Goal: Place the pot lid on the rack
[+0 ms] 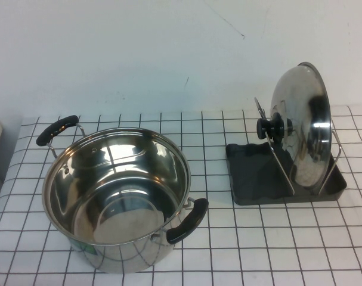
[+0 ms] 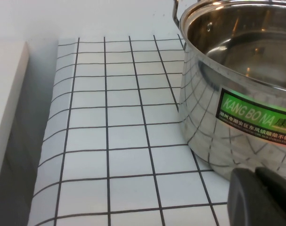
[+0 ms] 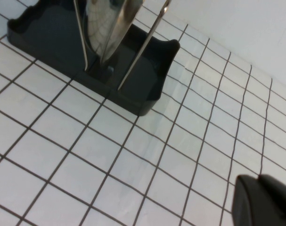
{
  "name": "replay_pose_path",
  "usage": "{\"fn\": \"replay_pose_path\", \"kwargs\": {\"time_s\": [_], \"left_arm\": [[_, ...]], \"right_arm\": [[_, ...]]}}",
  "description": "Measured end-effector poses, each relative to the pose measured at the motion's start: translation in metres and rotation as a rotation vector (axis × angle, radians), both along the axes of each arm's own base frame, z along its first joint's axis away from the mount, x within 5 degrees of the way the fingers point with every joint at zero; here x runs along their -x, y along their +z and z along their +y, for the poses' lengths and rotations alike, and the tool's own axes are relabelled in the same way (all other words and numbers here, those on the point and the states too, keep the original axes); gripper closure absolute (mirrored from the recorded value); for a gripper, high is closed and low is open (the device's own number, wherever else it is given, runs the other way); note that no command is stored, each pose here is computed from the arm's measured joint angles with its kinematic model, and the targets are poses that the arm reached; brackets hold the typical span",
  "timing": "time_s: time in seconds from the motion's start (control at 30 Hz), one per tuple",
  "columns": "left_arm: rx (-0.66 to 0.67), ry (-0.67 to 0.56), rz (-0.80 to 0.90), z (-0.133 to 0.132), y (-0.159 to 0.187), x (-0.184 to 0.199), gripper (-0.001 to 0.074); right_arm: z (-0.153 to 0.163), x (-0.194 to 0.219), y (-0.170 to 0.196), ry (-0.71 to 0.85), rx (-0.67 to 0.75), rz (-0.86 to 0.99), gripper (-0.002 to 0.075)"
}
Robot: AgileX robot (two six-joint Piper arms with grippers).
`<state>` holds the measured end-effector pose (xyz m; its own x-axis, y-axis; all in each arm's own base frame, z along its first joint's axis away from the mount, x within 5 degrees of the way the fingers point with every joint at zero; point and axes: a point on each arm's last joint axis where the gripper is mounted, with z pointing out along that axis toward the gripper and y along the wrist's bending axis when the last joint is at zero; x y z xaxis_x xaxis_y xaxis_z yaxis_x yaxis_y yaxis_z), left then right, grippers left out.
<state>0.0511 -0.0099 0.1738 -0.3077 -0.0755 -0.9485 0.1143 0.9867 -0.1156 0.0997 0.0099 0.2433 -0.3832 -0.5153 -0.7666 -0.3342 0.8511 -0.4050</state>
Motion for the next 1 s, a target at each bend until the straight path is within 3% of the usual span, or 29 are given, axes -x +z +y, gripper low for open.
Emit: {"fn": "replay_pose_path", "kwargs": {"time_s": [1.0], "left_arm": [[0.019, 0.027, 0.002, 0.0018, 0.0001, -0.0003, 0.0738]], "right_arm": [[0.0, 0.0, 0.0, 0.0, 0.0, 0.0, 0.0727]]}}
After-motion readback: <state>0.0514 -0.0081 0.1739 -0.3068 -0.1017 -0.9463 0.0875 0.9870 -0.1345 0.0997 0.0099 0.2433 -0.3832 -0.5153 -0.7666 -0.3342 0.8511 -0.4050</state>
